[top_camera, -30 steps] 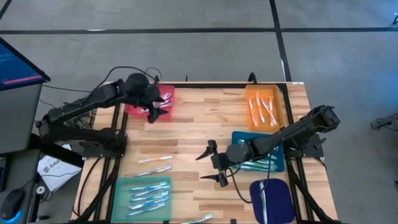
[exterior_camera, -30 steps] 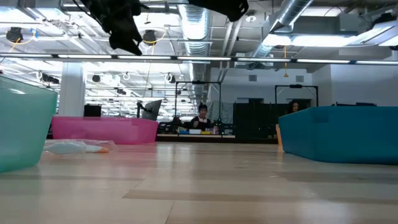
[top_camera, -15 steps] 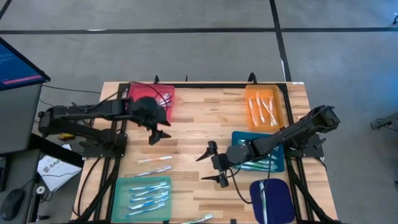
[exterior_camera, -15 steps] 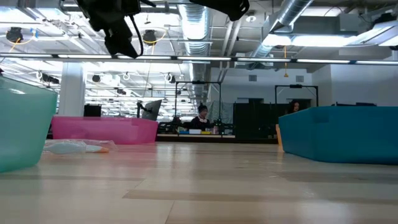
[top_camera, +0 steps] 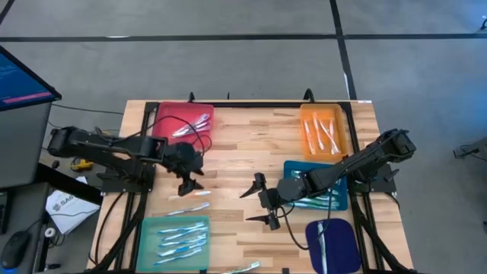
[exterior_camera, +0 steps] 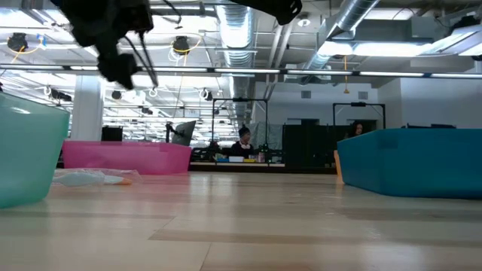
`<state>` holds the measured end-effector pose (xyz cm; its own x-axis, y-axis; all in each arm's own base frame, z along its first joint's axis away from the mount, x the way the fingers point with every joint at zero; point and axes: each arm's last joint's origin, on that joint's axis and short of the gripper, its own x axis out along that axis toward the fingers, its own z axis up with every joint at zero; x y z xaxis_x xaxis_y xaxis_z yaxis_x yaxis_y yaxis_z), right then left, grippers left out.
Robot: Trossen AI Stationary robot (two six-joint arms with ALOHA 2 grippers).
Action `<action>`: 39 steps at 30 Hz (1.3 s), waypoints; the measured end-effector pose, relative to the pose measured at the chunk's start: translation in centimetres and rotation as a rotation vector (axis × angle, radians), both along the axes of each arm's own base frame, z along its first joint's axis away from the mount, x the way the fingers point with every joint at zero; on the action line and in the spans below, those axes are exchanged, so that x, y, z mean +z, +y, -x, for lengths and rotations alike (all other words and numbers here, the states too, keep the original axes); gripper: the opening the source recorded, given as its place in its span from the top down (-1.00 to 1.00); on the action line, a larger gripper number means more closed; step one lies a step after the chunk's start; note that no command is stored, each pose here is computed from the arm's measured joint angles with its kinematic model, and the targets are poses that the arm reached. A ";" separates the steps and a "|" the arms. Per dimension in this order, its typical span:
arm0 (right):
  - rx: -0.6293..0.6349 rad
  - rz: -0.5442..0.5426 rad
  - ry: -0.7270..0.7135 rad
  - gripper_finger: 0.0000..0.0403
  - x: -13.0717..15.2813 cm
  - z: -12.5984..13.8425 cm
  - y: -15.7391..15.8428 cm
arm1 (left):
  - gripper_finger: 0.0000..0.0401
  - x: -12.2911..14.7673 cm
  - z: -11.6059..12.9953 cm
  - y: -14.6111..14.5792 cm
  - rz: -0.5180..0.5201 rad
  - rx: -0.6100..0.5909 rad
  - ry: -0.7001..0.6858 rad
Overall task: Pick & Place Toothbrushes
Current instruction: Put the orange toothbrush into the orange bin
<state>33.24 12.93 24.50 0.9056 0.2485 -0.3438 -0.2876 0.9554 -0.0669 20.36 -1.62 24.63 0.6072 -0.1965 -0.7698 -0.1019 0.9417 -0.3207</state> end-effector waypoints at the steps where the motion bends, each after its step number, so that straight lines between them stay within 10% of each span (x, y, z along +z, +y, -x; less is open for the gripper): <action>1: 0.000 0.000 0.001 -0.72 0.0 0.0 0.0 | -0.44 -0.5 0.2 -0.2 0.009 0.007 0.022; 39: -0.040 -0.019 -0.010 -0.72 -2.8 -2.2 -0.5 | -0.07 -11.5 1.8 -3.8 -0.377 -0.018 0.393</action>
